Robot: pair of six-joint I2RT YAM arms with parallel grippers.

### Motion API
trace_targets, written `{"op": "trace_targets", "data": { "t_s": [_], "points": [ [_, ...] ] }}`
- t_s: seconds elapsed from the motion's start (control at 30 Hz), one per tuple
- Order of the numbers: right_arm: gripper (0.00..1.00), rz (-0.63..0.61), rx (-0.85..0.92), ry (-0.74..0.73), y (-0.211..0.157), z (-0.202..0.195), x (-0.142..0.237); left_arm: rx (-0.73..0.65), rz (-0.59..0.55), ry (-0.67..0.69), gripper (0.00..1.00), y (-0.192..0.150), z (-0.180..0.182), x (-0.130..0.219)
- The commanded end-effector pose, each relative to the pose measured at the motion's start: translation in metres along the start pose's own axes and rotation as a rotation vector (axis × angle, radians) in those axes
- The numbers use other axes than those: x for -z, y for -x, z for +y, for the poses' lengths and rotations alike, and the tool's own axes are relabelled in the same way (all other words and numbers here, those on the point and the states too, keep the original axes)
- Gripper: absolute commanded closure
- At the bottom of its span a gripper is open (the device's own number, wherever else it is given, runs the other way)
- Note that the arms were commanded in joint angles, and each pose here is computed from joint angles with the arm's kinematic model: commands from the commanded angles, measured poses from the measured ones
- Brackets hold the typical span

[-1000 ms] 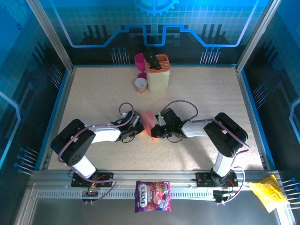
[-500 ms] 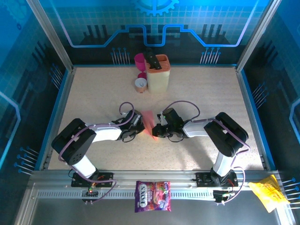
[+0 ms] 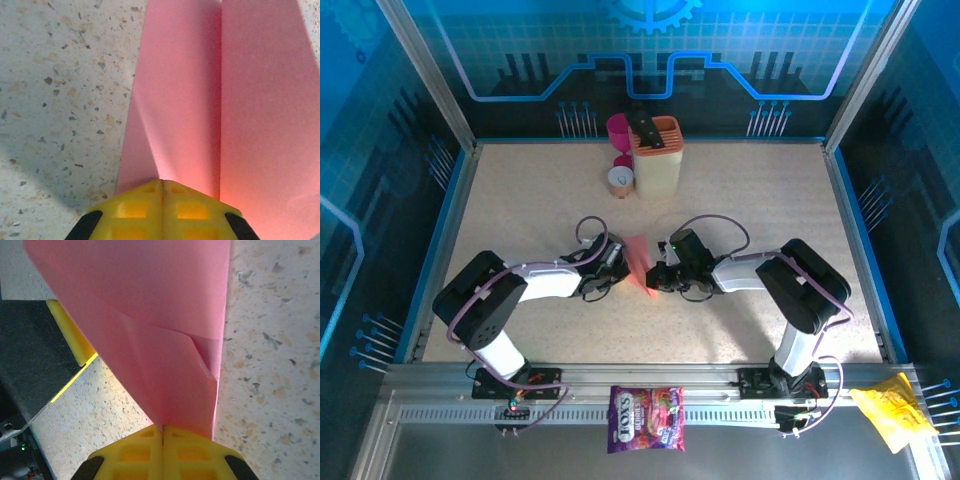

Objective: Fold a paper plane with a square sheet of paper (pick it up from the middle)

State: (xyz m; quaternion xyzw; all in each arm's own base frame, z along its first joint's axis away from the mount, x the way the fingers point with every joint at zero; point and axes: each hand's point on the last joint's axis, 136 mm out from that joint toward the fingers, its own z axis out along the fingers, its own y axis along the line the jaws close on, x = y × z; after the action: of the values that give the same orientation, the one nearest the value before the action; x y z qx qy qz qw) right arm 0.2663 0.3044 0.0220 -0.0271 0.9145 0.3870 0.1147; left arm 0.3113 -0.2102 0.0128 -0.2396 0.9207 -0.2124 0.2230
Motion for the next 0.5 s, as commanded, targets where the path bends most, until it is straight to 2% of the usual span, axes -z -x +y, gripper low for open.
{"op": "trace_targets", "data": {
  "t_s": [0.0, 0.47],
  "points": [
    [1.00, -0.003, -0.038, 0.023, 0.002, -0.004, 0.001, 0.003, 0.059, 0.184, 1.00, -0.020, 0.050, -0.008],
    [1.00, 0.034, -0.146, -0.037, -0.008, -0.038, -0.009, 0.001, 0.060, 0.189, 1.00, -0.021, 0.051, -0.008]
  ]
}}
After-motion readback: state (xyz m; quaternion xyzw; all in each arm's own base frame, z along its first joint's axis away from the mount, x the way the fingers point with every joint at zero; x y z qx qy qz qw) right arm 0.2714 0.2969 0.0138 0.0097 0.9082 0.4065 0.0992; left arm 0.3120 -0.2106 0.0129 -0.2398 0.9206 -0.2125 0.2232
